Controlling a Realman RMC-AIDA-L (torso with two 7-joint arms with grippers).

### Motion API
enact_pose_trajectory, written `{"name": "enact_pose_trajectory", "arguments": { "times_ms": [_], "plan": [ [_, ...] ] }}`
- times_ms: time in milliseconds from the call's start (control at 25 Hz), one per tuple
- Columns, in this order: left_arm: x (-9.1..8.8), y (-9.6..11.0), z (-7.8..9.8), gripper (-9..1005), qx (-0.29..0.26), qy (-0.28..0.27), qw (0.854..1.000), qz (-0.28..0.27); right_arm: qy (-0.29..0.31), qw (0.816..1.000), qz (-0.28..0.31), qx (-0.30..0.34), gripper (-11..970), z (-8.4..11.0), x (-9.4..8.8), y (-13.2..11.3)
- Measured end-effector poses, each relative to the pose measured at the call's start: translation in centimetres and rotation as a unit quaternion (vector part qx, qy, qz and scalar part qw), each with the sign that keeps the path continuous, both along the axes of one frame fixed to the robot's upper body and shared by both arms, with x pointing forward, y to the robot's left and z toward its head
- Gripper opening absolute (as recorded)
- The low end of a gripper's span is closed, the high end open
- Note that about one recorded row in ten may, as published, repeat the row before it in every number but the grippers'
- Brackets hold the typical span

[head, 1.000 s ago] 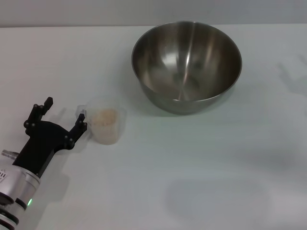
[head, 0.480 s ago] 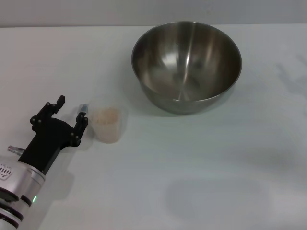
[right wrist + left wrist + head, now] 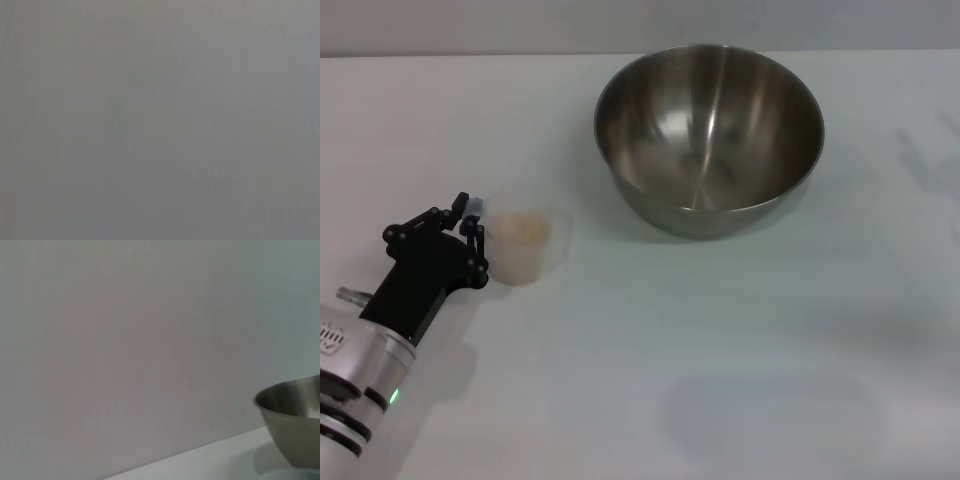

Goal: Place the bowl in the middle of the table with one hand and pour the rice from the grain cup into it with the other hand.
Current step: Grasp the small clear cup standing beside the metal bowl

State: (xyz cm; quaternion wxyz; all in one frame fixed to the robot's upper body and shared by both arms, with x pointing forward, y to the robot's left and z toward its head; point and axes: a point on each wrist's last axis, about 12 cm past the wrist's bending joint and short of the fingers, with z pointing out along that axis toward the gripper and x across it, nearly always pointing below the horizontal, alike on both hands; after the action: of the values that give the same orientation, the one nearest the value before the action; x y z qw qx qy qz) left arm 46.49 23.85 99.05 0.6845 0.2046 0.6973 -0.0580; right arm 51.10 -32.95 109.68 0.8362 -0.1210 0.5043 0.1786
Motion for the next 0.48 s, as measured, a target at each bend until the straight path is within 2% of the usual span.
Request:
{"name": "enact_pose_trajectory", "arguments": {
  "times_ms": [160,360,480],
  "plan": [
    [0.5,0.0,0.2,118,0.000,-0.004,1.000,0.002,-0.002,1.000,-0.011,0.006,685,0.0,-0.1,-0.3],
    [2.4,-0.2,1.4,34,-0.003,-0.031,1.000,0.006,0.001,0.994,-0.089,0.058,686,-0.7,-1.3,-2.5],
    [3.5,-0.3,2.2,34,-0.002,-0.048,0.999,0.002,0.009,0.989,-0.130,0.074,686,-1.2,-2.3,-4.0]
  ]
}}
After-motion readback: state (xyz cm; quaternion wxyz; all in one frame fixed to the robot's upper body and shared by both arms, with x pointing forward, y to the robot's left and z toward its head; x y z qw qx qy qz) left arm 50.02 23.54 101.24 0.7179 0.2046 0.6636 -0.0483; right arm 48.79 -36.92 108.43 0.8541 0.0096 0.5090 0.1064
